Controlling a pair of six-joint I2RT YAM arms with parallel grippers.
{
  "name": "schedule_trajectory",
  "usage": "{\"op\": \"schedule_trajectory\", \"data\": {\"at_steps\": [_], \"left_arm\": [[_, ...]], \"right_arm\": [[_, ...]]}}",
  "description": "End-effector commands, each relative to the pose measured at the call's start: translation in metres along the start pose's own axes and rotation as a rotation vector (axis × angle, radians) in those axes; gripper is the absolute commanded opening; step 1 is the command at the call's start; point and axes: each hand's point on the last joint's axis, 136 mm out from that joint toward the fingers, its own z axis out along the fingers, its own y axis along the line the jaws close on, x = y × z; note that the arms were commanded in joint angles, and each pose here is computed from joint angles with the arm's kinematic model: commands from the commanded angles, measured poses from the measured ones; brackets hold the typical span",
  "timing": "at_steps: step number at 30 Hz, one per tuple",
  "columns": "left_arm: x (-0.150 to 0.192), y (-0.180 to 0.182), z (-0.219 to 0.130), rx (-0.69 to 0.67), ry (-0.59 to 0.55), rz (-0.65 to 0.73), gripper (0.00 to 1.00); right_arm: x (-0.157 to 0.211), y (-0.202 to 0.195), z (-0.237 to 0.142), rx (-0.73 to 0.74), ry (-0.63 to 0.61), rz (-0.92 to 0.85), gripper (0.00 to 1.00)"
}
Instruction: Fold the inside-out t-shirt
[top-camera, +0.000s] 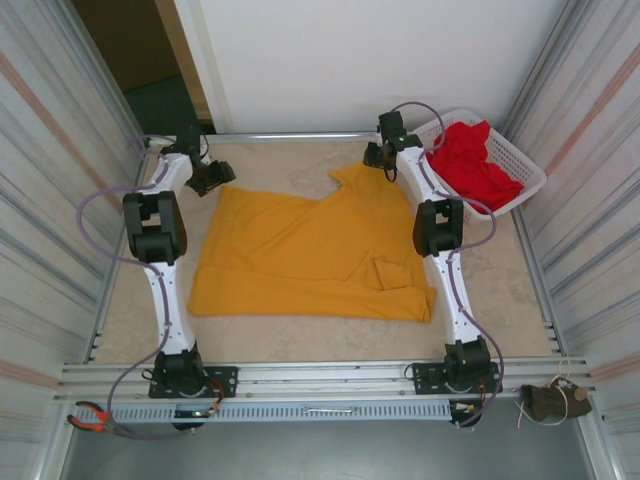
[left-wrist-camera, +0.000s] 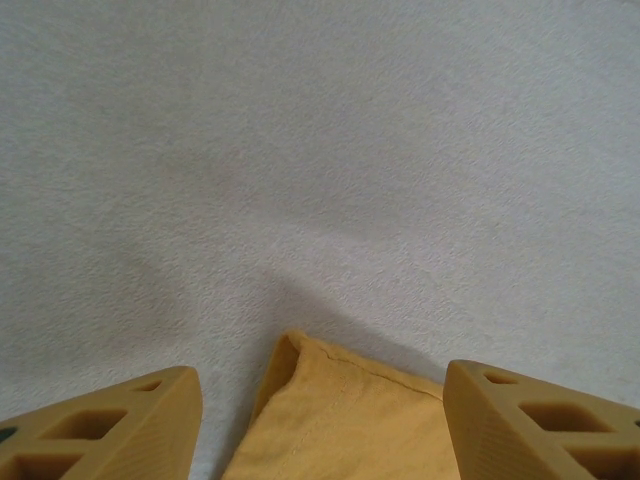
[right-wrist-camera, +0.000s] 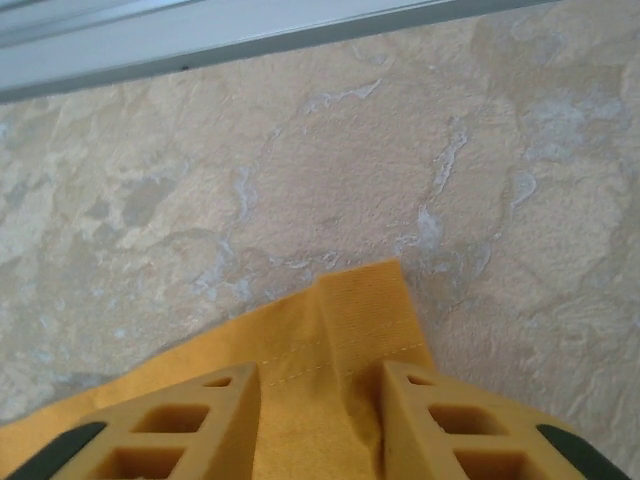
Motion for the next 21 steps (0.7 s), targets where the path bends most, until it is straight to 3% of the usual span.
{"op": "schedule_trajectory", "data": {"at_steps": [1,5,9,12,21], "left_arm": [[0.006,-0.008,-0.001,-0.005,0.026,0.038,0.65],[0.015,-0.011,0.006,0.006,0.052,0.038,0.58],[0.016,-0.014,0.01,0.03,0.054,0.036,0.3],[0.007,-0.018,0.008,0.05,0.032,0.038,0.0],[-0.028,-0.038,-0.034,0.09,-0.111,0.077,0.0]], "right_arm": [[0.003,0.002,0.004,-0.037,0.016,0.012,0.22],[0.004,0.004,0.0,-0.053,0.031,0.02,0.0],[-0.009,0.008,-0.021,-0.095,0.015,0.058,0.0],[-0.028,0.015,-0.046,-0.131,-0.02,0.083,0.0],[-0.064,0.037,-0.116,-0.193,-0.111,0.092,0.0]]}}
